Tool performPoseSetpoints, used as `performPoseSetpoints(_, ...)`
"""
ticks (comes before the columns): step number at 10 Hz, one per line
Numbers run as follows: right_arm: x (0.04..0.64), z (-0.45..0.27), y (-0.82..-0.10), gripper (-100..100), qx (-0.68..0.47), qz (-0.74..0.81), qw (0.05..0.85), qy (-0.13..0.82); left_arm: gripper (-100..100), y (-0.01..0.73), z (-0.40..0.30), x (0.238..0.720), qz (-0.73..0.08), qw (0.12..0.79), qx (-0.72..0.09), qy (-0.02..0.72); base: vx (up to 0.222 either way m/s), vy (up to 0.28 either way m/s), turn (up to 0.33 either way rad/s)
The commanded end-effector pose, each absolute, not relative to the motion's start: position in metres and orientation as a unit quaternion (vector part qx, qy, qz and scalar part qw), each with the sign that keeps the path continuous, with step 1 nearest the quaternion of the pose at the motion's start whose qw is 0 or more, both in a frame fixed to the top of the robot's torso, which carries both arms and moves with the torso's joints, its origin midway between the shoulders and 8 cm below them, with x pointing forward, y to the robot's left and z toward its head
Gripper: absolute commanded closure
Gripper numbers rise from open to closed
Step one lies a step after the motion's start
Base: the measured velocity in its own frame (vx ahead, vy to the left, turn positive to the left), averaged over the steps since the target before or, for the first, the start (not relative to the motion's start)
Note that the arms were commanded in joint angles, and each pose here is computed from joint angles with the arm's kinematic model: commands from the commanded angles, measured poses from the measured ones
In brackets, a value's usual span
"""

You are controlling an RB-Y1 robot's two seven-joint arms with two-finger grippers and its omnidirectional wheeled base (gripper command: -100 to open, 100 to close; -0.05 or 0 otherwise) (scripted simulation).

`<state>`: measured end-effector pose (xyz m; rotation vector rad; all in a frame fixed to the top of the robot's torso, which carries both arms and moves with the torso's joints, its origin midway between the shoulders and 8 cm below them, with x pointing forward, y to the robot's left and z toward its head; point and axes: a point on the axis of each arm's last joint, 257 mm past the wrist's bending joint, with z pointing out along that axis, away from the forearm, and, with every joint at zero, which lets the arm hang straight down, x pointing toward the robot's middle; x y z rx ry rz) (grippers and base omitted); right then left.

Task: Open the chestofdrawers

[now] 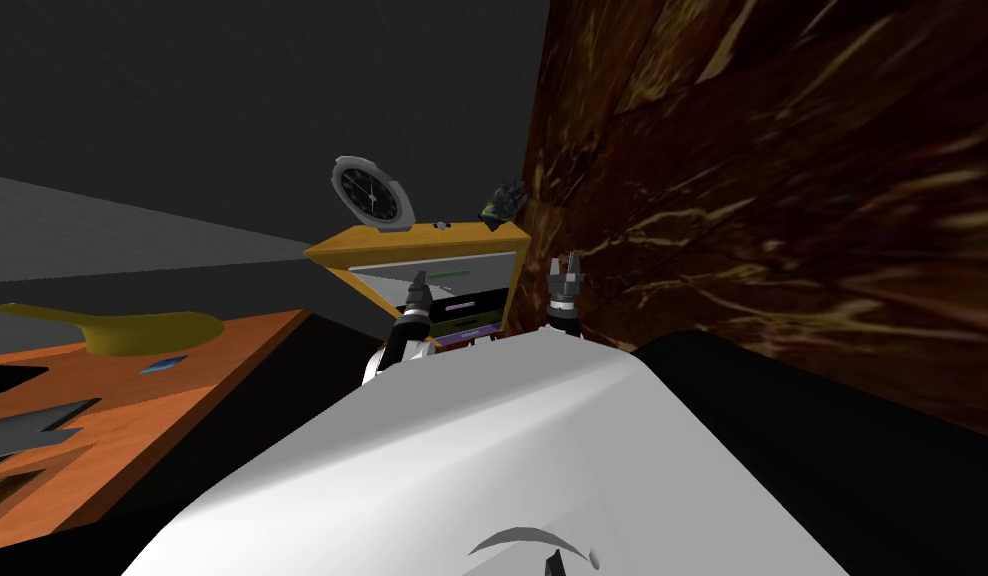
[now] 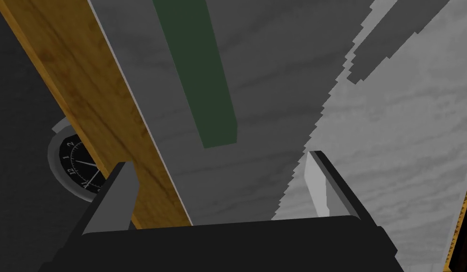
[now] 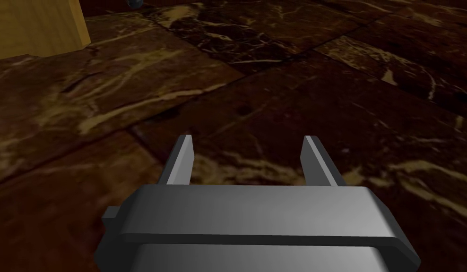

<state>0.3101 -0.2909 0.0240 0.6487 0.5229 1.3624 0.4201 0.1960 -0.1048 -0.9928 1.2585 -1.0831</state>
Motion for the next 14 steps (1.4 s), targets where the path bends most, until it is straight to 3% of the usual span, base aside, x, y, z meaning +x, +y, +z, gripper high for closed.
performPoseSetpoints(1,0.310,0.025,-0.291,0,0.290,0.612,0.698,0.234,-100,0.197,-0.100,0.419,-0.463,0.566,-0.427,0.532,0.098,0.046,-0.032)
performPoseSetpoints(2,0.310,0.025,-0.290,0,0.290,0.612,0.698,0.234,-100,0.197,-0.102,0.420,-0.463,0.567,-0.425,0.533,0.064,0.029,-0.010)
performPoseSetpoints(3,0.310,0.025,-0.290,0,0.290,0.612,0.698,0.234,100,0.197,-0.102,0.420,-0.463,0.567,-0.425,0.533,0.008,0.005,0.001)
performPoseSetpoints(11,0.309,0.025,-0.290,0,0.289,0.613,0.697,0.233,100,0.194,-0.096,0.409,-0.468,0.564,-0.422,0.533,-0.168,-0.008,0.015)
performPoseSetpoints(12,0.310,0.025,-0.290,0,0.289,0.613,0.697,0.233,-100,0.192,-0.085,0.408,-0.467,0.565,-0.423,0.533,-0.068,0.005,-0.015)
performPoseSetpoints(14,0.309,0.025,-0.290,0,0.289,0.613,0.697,0.234,-100,0.191,-0.074,0.405,-0.466,0.566,-0.423,0.532,0.028,0.014,-0.019)
